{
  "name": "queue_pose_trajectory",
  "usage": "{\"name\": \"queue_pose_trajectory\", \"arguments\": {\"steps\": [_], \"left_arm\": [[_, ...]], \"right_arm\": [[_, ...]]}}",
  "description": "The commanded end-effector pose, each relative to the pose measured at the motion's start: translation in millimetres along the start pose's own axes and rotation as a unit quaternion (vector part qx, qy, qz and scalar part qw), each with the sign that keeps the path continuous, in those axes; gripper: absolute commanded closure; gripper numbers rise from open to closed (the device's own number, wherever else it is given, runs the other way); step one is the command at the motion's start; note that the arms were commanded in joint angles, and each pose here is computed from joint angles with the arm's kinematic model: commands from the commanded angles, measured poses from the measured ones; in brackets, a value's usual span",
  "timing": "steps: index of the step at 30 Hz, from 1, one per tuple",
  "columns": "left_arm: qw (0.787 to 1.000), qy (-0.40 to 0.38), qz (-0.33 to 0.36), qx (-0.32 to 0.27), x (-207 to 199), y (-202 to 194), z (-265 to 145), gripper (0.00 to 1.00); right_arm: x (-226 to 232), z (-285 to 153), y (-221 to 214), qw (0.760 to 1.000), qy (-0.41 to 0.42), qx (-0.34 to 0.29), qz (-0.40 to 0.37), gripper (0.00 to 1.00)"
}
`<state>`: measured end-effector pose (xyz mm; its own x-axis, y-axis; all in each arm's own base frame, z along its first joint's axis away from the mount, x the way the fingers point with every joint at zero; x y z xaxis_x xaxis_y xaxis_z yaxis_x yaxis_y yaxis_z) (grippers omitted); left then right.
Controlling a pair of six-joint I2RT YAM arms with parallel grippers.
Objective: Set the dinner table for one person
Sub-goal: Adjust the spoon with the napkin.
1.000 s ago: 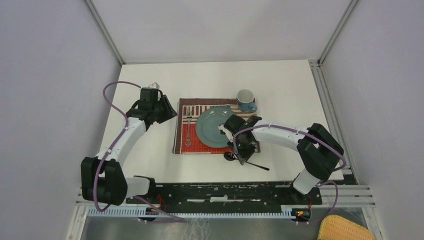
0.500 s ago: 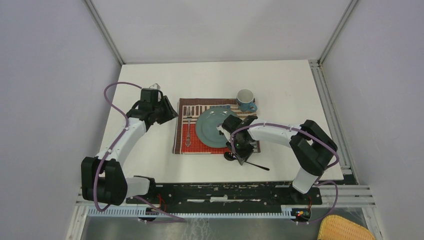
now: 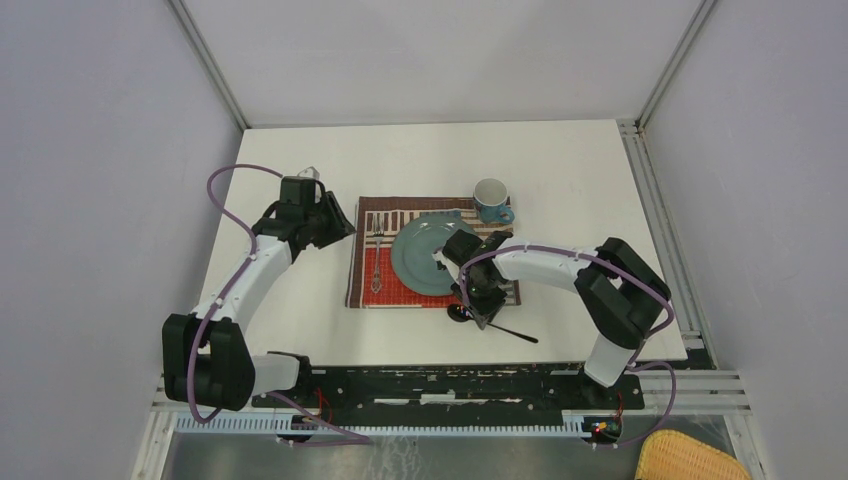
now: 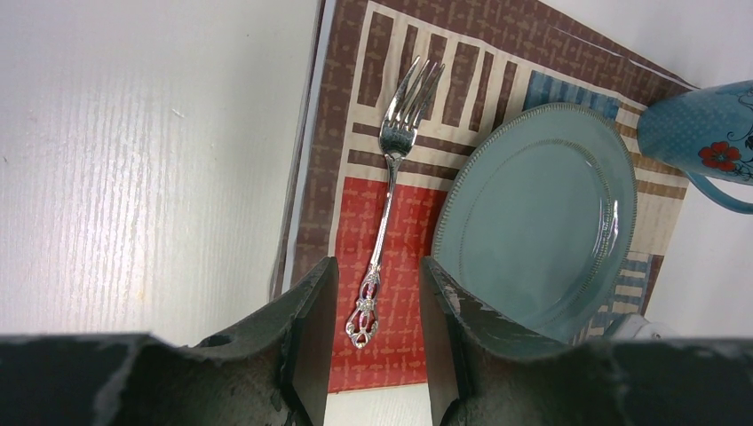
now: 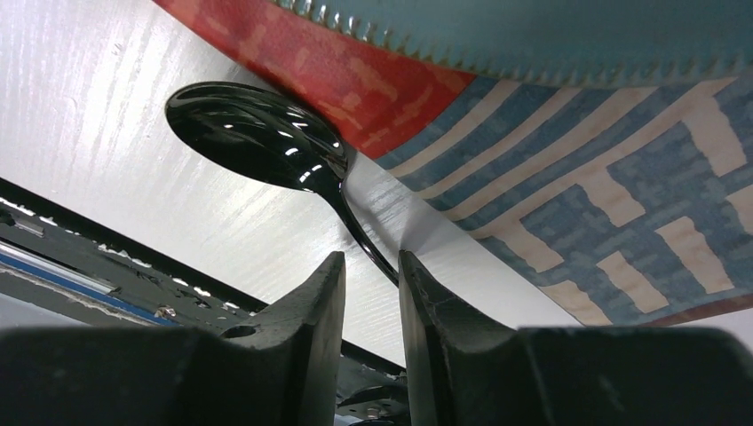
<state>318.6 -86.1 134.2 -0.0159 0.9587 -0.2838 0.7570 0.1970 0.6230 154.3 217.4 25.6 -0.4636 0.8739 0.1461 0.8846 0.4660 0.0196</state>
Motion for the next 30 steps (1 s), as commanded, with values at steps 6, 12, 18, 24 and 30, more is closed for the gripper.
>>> {"name": "queue_pose_trajectory", "arguments": {"steps": [6,12,18,24,30], "left_arm": [[0.999,-0.017,0.012,-0.027,-5,13,-5,0.54],[0.999,-0.020,0.010,-0.027,-6,15,-5,0.54],[0.999,-0.017,0.012,-0.027,-5,13,-5,0.54],[0.999,-0.018,0.010,-0.028,-5,16,-4,0.54],[0.999,-0.016,0.009,-0.027,-4,16,-3,0.54]], "right_arm": [[-1,-15,20,0.999,-0.016,-0.049,-0.011,0.66],[-2,-3,15,0.999,-0.014,-0.028,-0.004,0.66],[1,-1,12,1.000,-0.001,-0.023,-0.001,0.71],[3,0,8,1.000,0.007,-0.018,0.002,0.90],[4,-3,5,1.000,0.012,-0.018,0.005,1.00]]}}
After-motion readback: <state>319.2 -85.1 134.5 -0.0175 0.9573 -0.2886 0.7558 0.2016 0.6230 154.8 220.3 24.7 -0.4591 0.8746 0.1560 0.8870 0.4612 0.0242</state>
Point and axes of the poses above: each gripper's point midway between its finger pads, its own z axis out along the fingers, its own x axis along the line the jaws close on, y = z × x, the point moved 1 cm from there along -z, back along the fingers, and after that the axes turned 13 degrees about z, right-handed, at the moved point
